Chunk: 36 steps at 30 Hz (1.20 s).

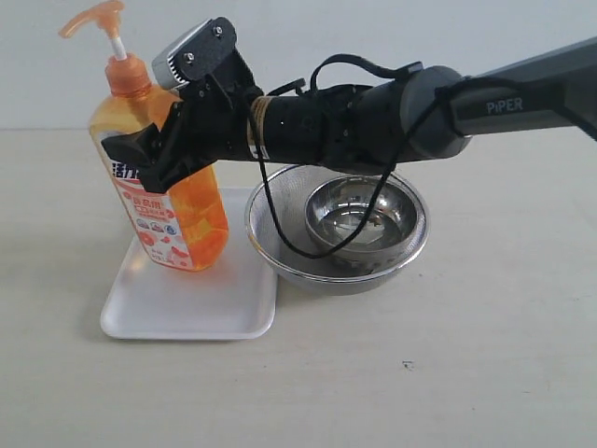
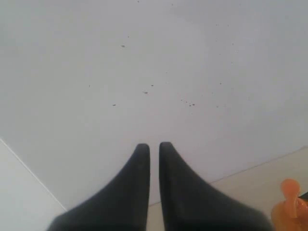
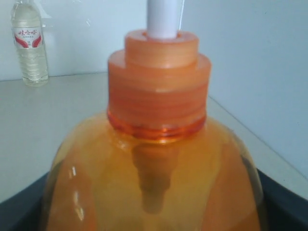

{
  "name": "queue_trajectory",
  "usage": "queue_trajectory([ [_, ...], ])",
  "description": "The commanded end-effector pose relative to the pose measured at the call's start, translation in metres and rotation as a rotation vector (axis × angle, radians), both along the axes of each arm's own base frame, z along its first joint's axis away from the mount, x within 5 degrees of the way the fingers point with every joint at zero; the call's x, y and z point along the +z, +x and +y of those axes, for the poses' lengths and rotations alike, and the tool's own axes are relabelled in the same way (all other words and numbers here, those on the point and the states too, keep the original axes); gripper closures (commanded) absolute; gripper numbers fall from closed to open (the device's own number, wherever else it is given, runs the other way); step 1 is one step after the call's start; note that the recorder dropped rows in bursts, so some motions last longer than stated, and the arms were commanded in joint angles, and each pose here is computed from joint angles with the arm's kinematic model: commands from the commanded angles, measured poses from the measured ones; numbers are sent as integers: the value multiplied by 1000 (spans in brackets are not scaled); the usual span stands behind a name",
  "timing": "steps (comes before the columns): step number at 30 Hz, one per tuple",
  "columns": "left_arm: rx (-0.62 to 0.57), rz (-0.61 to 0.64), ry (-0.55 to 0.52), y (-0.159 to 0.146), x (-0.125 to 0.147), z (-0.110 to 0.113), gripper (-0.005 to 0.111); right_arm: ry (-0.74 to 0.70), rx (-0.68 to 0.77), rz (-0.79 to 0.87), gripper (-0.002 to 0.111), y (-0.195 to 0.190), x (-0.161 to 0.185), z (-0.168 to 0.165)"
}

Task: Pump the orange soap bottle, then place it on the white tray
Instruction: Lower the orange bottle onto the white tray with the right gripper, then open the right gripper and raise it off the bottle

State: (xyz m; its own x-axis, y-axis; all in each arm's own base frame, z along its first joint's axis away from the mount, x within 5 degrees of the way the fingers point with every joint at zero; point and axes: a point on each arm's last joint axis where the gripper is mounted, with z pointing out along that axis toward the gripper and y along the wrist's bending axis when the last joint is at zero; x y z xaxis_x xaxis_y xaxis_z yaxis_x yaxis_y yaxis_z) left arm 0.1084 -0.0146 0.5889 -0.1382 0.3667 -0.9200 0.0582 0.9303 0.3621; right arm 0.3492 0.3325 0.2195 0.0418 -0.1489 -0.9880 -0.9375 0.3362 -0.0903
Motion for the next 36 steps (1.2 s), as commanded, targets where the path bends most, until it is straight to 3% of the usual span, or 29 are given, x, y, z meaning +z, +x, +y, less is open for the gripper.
queue_trajectory([
  [1,-1,0,-9,0,0,0,102,92,-8,-13,108,3,16,0],
  [32,-1,0,-9,0,0,0,102,72,-56,9,107,7,13,-2],
  [34,-1,0,-9,0,0,0,102,72,-56,9,100,7,13,-2],
  [36,-1,0,-9,0,0,0,102,80,-60,32,68,7,13,-2],
])
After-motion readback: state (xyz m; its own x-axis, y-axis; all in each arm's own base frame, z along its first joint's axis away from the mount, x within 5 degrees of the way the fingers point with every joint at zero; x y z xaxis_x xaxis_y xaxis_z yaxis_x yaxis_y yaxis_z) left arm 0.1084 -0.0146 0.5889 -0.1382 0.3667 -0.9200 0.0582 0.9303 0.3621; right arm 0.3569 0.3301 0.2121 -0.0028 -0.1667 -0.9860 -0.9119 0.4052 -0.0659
